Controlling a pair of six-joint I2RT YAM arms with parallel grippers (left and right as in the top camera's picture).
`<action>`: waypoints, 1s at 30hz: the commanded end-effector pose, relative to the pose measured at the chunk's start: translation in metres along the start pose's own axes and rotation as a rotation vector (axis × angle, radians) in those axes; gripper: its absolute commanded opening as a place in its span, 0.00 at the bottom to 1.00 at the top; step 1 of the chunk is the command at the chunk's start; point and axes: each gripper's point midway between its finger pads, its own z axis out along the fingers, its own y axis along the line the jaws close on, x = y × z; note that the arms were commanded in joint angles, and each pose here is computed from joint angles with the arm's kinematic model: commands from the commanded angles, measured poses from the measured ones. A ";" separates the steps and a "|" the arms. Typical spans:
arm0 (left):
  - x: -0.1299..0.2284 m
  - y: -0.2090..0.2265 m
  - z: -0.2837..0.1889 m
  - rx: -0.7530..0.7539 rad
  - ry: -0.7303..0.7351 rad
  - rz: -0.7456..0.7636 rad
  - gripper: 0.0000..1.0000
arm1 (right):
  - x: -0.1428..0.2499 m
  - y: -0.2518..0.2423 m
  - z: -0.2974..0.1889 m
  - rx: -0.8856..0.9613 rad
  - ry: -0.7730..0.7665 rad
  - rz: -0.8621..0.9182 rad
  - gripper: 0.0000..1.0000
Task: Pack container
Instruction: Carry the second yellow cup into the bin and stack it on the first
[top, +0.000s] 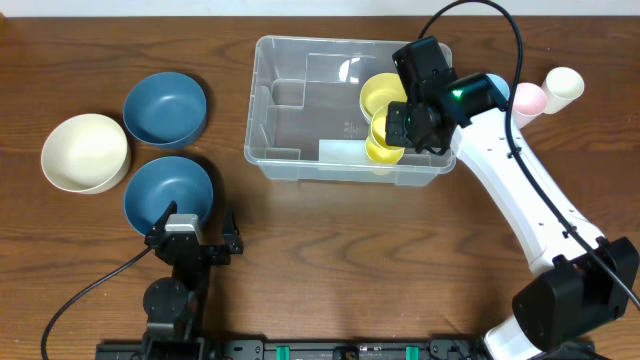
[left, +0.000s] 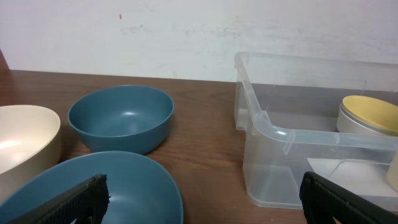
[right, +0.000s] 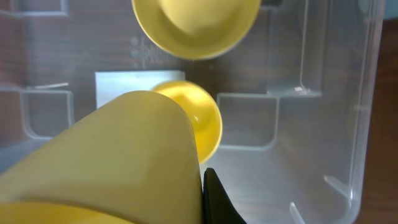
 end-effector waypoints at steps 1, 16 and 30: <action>0.017 0.004 0.001 -0.018 0.048 -0.005 0.98 | 0.005 -0.002 -0.002 0.025 0.009 0.011 0.01; 0.017 0.004 0.001 -0.018 0.048 -0.005 0.98 | 0.013 -0.008 0.029 0.041 0.002 0.010 0.13; 0.017 0.004 0.001 -0.018 0.048 -0.005 0.98 | -0.022 0.008 -0.013 -0.049 -0.111 -0.031 0.52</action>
